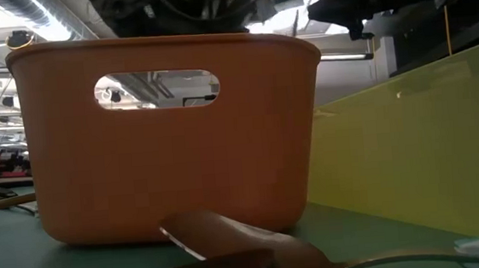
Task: Sort silverware by color (type)
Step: Put the gold spoon into the transparent bin
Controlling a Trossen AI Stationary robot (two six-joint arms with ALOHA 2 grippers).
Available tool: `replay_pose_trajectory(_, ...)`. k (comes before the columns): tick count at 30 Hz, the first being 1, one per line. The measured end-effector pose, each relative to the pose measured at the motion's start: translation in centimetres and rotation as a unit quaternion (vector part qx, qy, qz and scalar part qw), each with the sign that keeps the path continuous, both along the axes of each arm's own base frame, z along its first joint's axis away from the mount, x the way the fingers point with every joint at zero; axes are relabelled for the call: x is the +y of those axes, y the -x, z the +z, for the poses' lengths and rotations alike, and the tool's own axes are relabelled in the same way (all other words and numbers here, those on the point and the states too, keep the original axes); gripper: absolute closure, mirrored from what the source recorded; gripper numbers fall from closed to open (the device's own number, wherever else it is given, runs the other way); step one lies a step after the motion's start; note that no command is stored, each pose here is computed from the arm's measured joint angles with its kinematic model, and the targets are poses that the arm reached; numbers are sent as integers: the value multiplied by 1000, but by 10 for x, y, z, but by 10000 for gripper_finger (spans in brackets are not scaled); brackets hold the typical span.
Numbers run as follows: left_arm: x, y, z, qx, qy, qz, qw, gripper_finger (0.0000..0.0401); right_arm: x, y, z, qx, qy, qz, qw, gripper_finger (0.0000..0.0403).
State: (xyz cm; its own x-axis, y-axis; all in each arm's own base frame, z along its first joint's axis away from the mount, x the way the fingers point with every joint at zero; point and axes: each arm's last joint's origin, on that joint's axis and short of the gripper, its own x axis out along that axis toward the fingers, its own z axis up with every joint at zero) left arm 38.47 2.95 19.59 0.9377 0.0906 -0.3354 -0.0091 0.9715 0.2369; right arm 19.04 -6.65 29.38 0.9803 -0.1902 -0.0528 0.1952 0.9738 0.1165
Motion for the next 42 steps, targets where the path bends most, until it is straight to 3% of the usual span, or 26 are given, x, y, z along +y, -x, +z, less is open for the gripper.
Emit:
replay_pose_trajectory(7,8,-19,-6,68,19,-9,997,380,0,0,-2,12,-4,0,1000,333)
replay_pose_trajectory(20,20,-29,29,162,31,5,986,380,0,0,-6,30,-11,0,999,333)
replay_pose_trajectory(27,24,-31,42,168,48,-14,985,380,0,0,-6,28,-10,0,1000,333)
replay_pose_trajectory(32,24,-33,34,180,52,-16,982,380,0,0,-5,22,-8,0,1000,333)
replay_pose_trajectory(42,25,-44,-11,235,67,-11,970,380,0,0,-4,18,-6,0,1000,333)
